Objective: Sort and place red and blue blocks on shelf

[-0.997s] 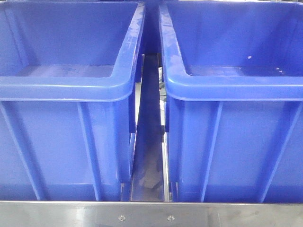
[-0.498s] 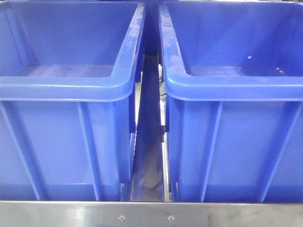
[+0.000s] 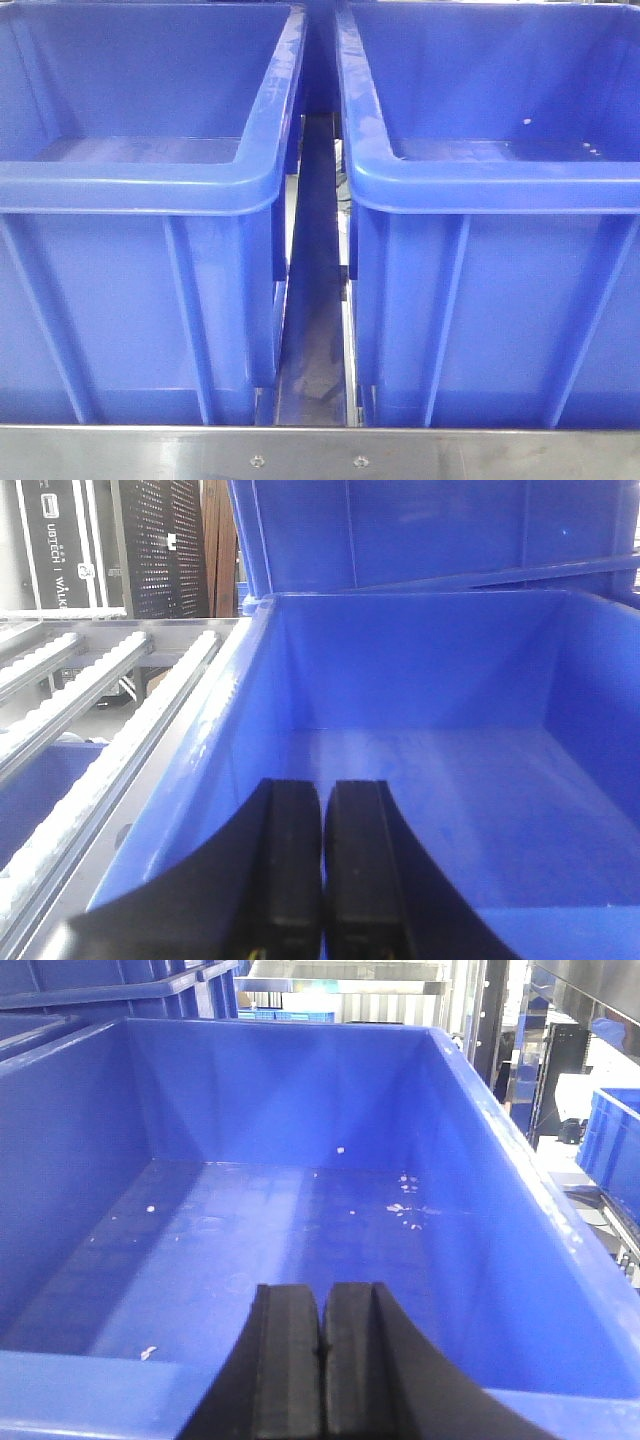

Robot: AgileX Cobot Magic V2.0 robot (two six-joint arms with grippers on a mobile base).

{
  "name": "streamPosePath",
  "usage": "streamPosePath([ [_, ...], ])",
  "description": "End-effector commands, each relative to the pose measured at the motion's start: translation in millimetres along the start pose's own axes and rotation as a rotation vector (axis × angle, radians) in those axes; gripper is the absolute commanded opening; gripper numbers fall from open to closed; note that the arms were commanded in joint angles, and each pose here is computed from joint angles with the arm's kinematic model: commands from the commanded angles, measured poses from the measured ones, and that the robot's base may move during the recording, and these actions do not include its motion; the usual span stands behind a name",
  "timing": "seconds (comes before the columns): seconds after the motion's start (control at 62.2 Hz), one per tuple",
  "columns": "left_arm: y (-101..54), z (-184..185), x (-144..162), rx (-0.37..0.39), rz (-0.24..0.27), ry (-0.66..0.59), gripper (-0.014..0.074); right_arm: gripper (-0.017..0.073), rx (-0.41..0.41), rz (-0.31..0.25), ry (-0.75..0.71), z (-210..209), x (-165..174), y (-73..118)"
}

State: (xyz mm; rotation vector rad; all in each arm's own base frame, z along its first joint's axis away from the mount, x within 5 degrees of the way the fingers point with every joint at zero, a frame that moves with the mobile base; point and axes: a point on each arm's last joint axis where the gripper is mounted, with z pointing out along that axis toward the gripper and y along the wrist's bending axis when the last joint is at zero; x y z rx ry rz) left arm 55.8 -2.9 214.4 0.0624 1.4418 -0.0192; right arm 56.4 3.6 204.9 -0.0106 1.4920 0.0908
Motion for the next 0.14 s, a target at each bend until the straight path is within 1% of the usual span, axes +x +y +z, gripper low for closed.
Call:
streamPosePath([
  [0.0, 0.6, -1.7, 5.4, -0.01, -0.014, -0.071, 0.0127, 0.005, -0.002, -0.015, -0.134, -3.0, -17.3, 0.8],
  [0.129, 0.6, -1.7, 5.4, -0.01, -0.014, -0.071, 0.0127, 0.005, -0.002, -0.015, -0.134, -3.0, -17.3, 0.8],
])
